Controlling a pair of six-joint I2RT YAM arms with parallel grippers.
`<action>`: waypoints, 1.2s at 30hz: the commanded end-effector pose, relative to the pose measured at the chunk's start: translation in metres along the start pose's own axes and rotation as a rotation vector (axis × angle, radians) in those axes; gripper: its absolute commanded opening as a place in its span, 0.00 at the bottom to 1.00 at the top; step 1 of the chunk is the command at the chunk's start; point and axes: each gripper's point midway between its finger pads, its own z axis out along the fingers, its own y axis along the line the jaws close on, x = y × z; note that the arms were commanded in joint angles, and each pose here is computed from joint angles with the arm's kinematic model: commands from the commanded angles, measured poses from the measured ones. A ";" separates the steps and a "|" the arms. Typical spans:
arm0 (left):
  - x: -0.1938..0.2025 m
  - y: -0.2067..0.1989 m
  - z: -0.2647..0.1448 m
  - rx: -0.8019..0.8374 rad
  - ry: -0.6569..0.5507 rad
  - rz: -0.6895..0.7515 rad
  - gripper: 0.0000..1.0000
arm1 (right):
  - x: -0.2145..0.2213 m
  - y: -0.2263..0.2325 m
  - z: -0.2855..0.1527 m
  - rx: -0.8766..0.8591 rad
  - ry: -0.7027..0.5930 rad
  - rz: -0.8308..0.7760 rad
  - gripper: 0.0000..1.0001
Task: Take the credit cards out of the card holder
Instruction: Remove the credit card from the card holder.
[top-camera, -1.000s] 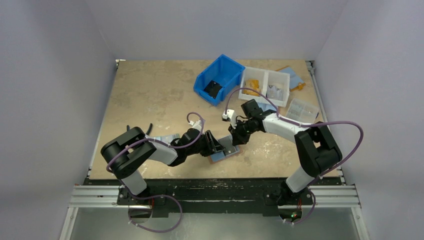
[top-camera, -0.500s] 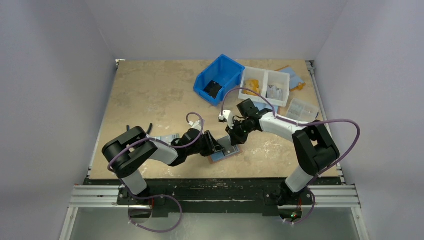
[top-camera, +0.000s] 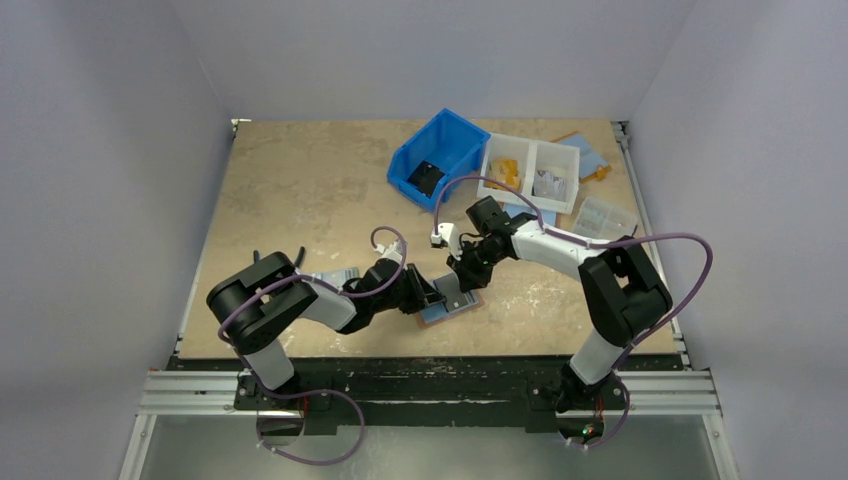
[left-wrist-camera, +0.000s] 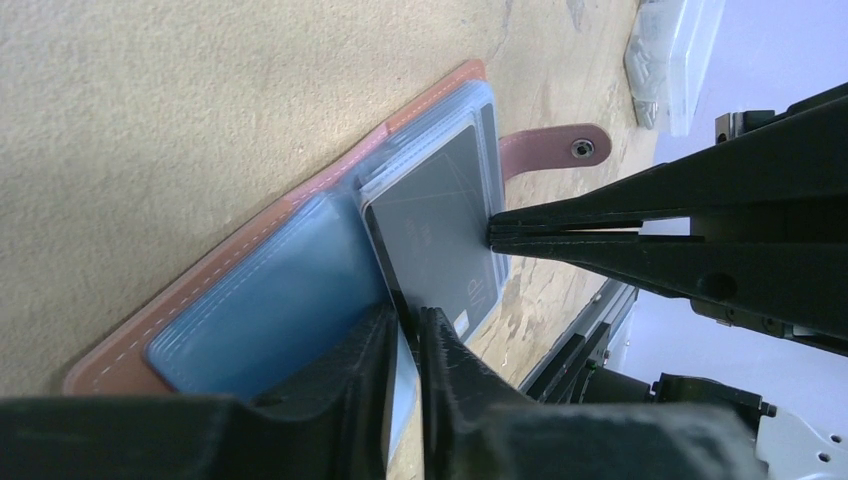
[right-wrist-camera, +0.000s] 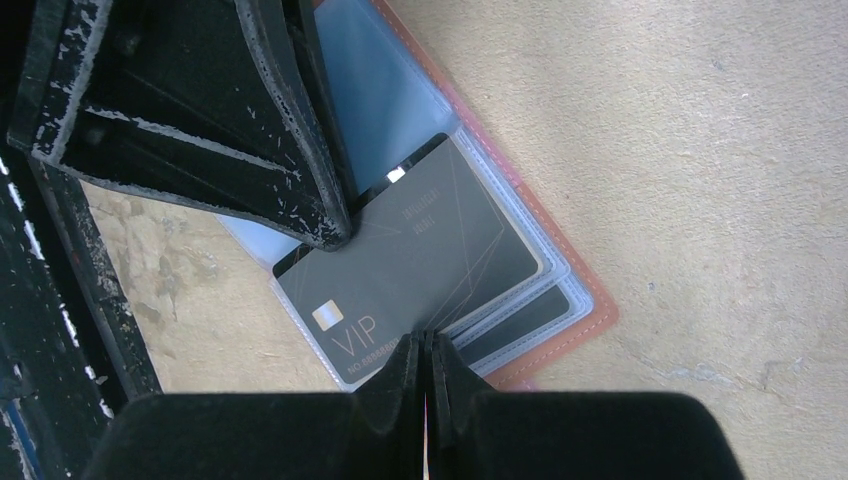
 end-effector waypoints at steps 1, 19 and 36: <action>-0.005 0.000 0.001 0.016 -0.035 0.009 0.00 | -0.001 0.028 0.016 -0.121 0.003 0.003 0.00; -0.004 -0.007 -0.024 0.173 -0.019 0.089 0.00 | 0.004 -0.004 0.008 0.014 0.014 0.089 0.28; -0.024 -0.009 -0.042 0.075 -0.034 0.632 0.00 | -0.029 0.019 -0.063 -0.097 -0.283 -0.134 0.72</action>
